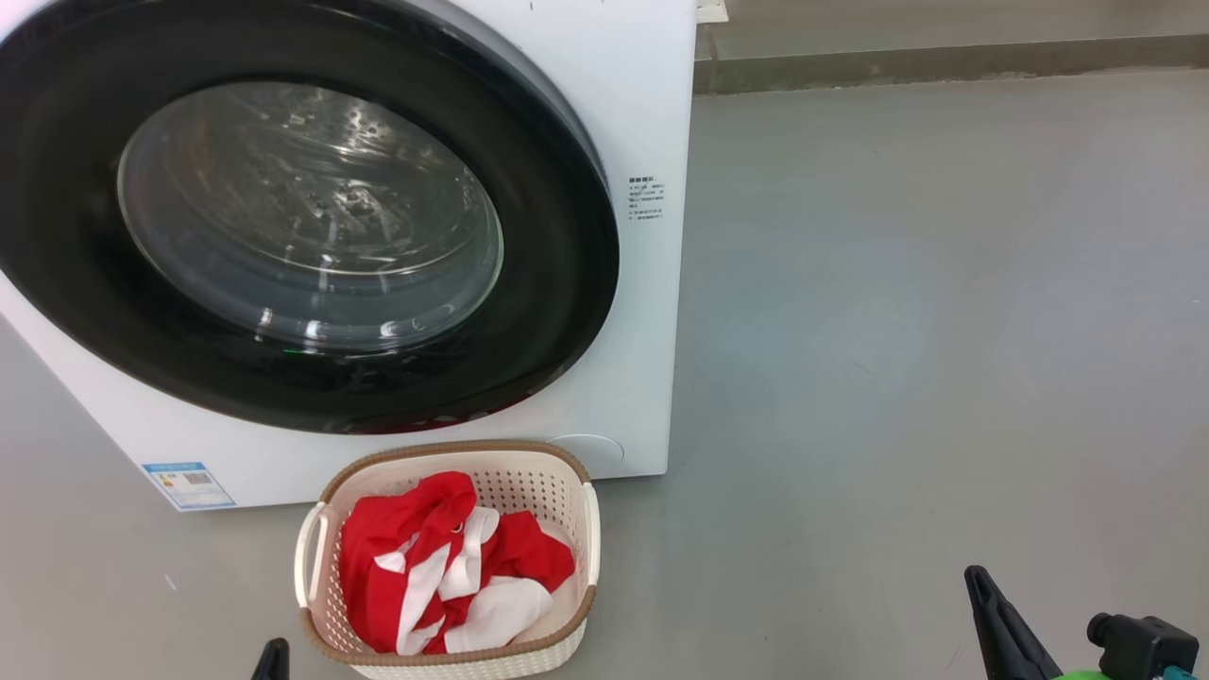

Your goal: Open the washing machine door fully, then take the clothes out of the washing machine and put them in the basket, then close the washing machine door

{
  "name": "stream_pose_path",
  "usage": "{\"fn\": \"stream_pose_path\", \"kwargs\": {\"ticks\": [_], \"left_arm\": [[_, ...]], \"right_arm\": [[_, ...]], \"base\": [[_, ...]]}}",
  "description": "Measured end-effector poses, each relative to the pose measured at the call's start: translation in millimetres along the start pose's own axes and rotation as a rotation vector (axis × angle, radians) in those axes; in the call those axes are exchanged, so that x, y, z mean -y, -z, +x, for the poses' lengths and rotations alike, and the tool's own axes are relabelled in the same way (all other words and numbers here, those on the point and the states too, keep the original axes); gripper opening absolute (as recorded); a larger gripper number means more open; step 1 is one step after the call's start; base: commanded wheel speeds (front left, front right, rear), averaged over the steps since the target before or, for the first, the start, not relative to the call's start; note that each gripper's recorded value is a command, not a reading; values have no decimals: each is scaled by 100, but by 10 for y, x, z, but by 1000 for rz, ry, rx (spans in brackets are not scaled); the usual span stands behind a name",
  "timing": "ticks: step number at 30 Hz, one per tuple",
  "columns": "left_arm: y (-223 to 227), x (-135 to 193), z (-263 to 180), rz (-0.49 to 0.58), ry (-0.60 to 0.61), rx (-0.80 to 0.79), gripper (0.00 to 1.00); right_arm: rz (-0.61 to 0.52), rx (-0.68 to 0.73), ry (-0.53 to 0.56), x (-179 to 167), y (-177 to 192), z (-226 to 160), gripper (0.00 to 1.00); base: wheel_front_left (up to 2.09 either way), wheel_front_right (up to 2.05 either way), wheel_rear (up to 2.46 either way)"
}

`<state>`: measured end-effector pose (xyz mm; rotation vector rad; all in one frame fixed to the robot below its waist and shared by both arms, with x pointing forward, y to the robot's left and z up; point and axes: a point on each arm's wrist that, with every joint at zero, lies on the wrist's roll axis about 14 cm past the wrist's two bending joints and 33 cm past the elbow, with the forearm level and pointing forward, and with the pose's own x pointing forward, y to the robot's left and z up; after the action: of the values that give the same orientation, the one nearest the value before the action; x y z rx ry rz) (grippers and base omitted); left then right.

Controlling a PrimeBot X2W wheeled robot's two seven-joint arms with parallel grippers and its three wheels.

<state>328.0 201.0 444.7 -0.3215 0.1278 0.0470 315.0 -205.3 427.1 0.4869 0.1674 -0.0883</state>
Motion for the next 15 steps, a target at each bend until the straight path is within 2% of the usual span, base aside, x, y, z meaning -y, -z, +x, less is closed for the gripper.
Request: {"fn": "stream_pose_path", "kwargs": {"ticks": [15], "left_arm": [[-19,-16,48,-165,-25,-6,0]], "right_arm": [[143,-7,30,37,-15,30,0]], "base": [[0,0,0]]}}
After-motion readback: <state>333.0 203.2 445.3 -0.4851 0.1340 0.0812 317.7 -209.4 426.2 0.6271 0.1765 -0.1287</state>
